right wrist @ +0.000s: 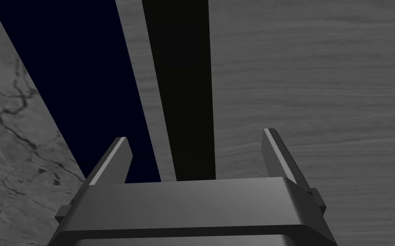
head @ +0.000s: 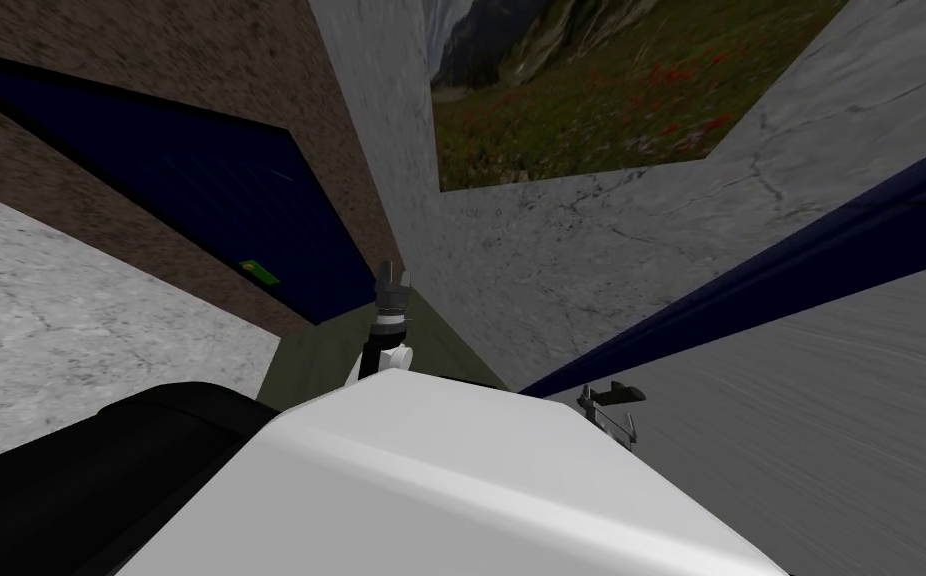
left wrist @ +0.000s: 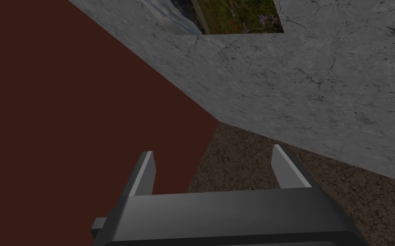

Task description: Pull the door open

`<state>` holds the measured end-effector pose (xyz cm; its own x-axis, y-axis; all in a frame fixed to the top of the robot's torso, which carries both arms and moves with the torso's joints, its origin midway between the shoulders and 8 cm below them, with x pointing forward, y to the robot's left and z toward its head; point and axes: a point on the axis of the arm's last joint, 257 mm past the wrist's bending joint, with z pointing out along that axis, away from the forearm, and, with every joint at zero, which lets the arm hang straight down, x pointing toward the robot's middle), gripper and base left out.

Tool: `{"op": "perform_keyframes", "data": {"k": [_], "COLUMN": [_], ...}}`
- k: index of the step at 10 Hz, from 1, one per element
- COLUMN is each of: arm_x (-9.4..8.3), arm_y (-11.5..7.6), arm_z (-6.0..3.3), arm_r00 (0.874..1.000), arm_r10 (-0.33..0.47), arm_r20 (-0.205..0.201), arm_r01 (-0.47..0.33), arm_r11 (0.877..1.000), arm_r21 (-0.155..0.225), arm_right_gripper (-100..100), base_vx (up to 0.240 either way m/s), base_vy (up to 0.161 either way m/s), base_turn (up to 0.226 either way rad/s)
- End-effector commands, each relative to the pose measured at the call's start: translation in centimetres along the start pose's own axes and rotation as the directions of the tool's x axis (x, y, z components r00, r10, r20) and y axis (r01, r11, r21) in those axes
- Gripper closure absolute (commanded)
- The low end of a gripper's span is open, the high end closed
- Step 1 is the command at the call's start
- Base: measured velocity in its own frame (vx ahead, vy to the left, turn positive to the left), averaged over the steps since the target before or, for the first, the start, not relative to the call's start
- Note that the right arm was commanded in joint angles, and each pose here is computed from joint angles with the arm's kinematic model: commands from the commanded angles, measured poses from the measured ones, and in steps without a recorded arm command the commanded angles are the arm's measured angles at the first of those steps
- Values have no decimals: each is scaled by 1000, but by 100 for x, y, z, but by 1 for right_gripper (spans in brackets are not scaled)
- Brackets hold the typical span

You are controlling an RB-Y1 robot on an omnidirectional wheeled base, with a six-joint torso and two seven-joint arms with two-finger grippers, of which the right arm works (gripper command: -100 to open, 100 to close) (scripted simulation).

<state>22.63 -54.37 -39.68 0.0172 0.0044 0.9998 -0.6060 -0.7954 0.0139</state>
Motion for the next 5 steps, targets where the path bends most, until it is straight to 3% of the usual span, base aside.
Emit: {"op": "perform_keyframes", "data": {"k": [1,2,5], "arm_x": [0,0,0], "arm_y": [0,0,0], "arm_z": [0,0,0], "arm_r00": [1000,1000,1000], "arm_r10": [0,0,0], "arm_r20": [0,0,0], "arm_r01": [0,0,0], "arm_r11": [1000,1000,1000], "arm_r21": [0,0,0], "arm_right_gripper": [-100,100,100], "base_vx": [31,-16,-9], "base_vy": [16,13,-7], "base_turn": [-29,32,-1]}}
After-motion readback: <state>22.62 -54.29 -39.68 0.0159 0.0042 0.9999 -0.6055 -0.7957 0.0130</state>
